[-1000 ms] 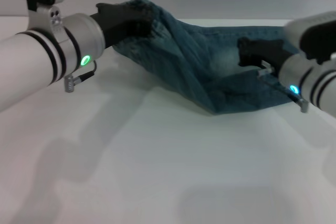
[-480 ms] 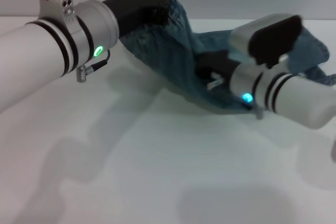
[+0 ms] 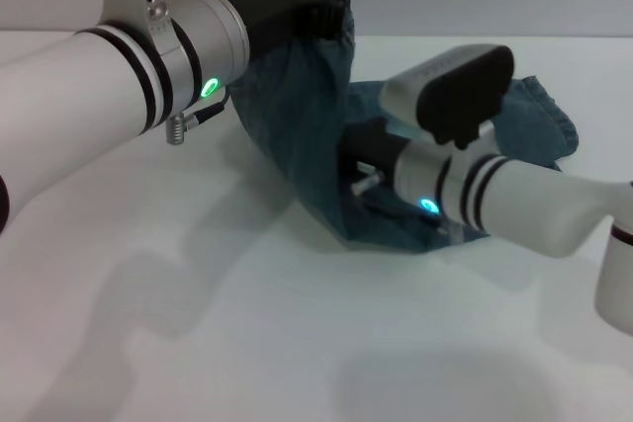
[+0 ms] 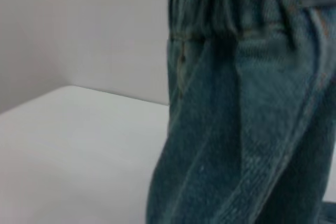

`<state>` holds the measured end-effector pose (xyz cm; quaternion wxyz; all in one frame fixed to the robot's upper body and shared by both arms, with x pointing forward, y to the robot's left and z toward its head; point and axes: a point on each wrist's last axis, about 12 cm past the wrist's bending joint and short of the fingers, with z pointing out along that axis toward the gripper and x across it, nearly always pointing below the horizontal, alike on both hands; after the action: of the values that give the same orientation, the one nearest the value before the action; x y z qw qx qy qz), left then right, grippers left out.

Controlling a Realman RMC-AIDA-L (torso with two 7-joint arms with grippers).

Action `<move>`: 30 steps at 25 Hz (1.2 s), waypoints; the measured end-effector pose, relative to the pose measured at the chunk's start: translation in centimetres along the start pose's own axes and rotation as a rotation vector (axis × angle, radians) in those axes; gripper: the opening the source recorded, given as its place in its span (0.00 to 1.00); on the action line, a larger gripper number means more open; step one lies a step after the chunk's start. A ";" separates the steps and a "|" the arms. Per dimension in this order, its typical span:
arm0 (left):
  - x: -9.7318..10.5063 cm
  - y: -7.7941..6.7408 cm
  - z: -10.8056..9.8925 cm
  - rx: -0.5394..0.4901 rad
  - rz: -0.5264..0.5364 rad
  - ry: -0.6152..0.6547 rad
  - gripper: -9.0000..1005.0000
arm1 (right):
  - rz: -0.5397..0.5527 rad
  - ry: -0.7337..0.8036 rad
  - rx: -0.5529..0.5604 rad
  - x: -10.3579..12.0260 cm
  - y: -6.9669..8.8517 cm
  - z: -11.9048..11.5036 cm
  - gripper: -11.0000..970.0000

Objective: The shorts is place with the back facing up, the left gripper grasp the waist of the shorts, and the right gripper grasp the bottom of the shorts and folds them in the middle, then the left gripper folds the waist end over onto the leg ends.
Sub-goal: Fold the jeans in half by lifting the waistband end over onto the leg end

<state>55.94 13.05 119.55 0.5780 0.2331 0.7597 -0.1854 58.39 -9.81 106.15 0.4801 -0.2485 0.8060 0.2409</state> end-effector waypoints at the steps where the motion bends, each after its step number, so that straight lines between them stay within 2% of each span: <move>1: 0.0 0.0 0.0 0.000 0.000 0.000 0.05 | 0.008 0.006 0.021 0.4 -0.5 -0.3 0.01; 8: -0.2 0.1 0.0 -0.002 0.001 -0.005 0.05 | 0.112 -0.055 0.190 2.7 -4.8 -4.6 0.01; 11: -0.6 -0.2 -0.1 0.007 0.011 -0.018 0.05 | 0.147 -0.067 0.240 3.4 -5.8 -5.8 0.01; 13: -0.8 -0.5 -0.2 0.016 0.020 -0.026 0.05 | 0.158 -0.053 0.250 3.9 -6.0 -5.8 0.01; 16: -1.3 -1.2 -0.3 0.035 0.034 -0.046 0.05 | 0.166 -0.027 0.229 4.1 -5.6 -4.9 0.01; 24: -2.2 -2.6 -0.6 0.074 0.060 -0.081 0.05 | 0.127 0.014 0.093 2.4 -2.1 -1.6 0.01; 30: -2.7 -3.6 -0.9 0.104 0.068 -0.102 0.05 | 0.100 0.015 0.043 1.3 -0.8 -0.6 0.01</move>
<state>53.79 10.15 122.38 0.6091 0.2789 0.7102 -0.2164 58.01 -11.02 105.13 0.4668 -0.1991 0.8260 0.2454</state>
